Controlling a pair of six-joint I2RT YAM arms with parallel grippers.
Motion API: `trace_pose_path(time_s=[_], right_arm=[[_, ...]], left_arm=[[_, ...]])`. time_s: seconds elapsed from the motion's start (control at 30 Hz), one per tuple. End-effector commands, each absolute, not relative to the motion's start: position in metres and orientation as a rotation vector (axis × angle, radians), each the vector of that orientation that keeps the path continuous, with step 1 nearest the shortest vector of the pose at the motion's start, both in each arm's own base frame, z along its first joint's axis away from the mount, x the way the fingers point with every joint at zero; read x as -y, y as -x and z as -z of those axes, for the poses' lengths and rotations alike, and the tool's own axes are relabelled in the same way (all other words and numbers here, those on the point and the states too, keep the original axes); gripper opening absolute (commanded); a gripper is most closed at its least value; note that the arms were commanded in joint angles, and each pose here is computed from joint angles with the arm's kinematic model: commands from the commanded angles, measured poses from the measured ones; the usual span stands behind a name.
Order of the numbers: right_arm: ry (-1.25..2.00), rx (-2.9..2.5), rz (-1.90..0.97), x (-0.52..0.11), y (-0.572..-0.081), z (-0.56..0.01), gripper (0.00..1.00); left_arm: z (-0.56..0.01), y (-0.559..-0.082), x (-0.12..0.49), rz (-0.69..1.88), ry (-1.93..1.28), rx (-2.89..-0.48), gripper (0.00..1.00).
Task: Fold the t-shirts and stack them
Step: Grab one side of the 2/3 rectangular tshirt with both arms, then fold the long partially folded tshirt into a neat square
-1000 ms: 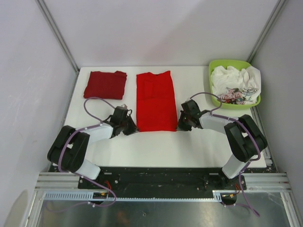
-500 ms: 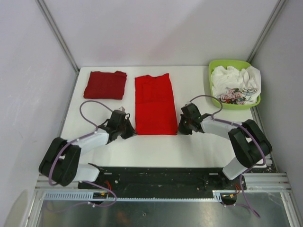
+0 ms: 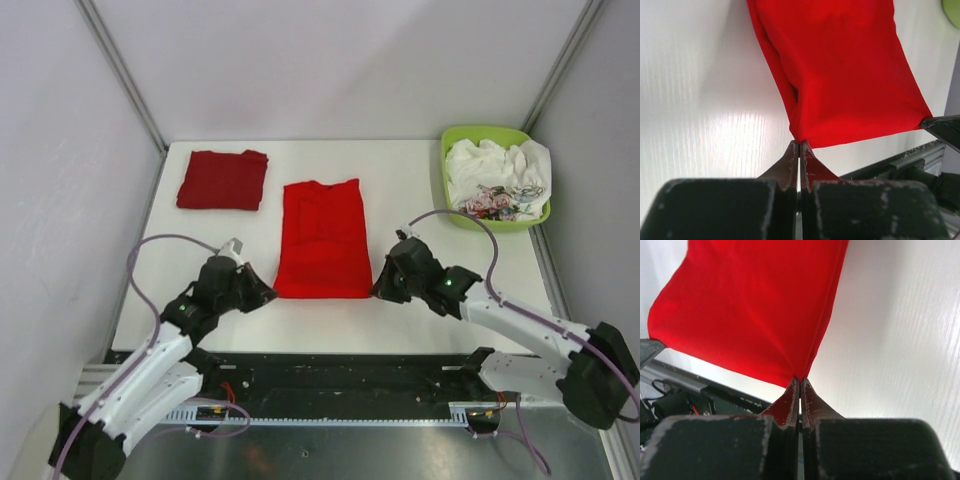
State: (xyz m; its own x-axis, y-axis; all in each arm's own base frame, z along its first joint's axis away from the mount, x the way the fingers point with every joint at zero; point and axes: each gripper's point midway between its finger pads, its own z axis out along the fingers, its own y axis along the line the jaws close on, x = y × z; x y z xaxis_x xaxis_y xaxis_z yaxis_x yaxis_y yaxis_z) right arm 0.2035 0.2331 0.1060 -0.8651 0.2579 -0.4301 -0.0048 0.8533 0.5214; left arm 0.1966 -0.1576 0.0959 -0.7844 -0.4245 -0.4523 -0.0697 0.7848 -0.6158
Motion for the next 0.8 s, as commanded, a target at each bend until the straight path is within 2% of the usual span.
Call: trace_pose_path(time_s=[0.0,0.23,0.4,0.57,0.77], right_arm=[[-0.245,-2.533,-0.636,-0.220,-0.181,-0.109,0.00],[-0.226,-2.497,-0.688,-0.226,-0.153,-0.128,0.00],[-0.219,-2.422,-0.722,-0.230,-0.161,-0.160,0.00],[-0.188,-2.354,-0.625,-0.232,-0.199,-0.187,0.00],[-0.261,-2.284,-0.633,-0.222,-0.272,-0.201,0.00]], left_arm=[[-0.094,-0.164,0.152,0.825,0.354,-2.424,0.00],[-0.125,-0.147,0.150,0.906,0.343,-2.357,0.00],[-0.159,-0.154,0.147,0.891,0.326,-2.293,0.00],[-0.189,-0.187,0.141,0.747,0.331,-2.262,0.00],[-0.214,-0.253,0.146,0.589,0.332,-2.229,0.00]])
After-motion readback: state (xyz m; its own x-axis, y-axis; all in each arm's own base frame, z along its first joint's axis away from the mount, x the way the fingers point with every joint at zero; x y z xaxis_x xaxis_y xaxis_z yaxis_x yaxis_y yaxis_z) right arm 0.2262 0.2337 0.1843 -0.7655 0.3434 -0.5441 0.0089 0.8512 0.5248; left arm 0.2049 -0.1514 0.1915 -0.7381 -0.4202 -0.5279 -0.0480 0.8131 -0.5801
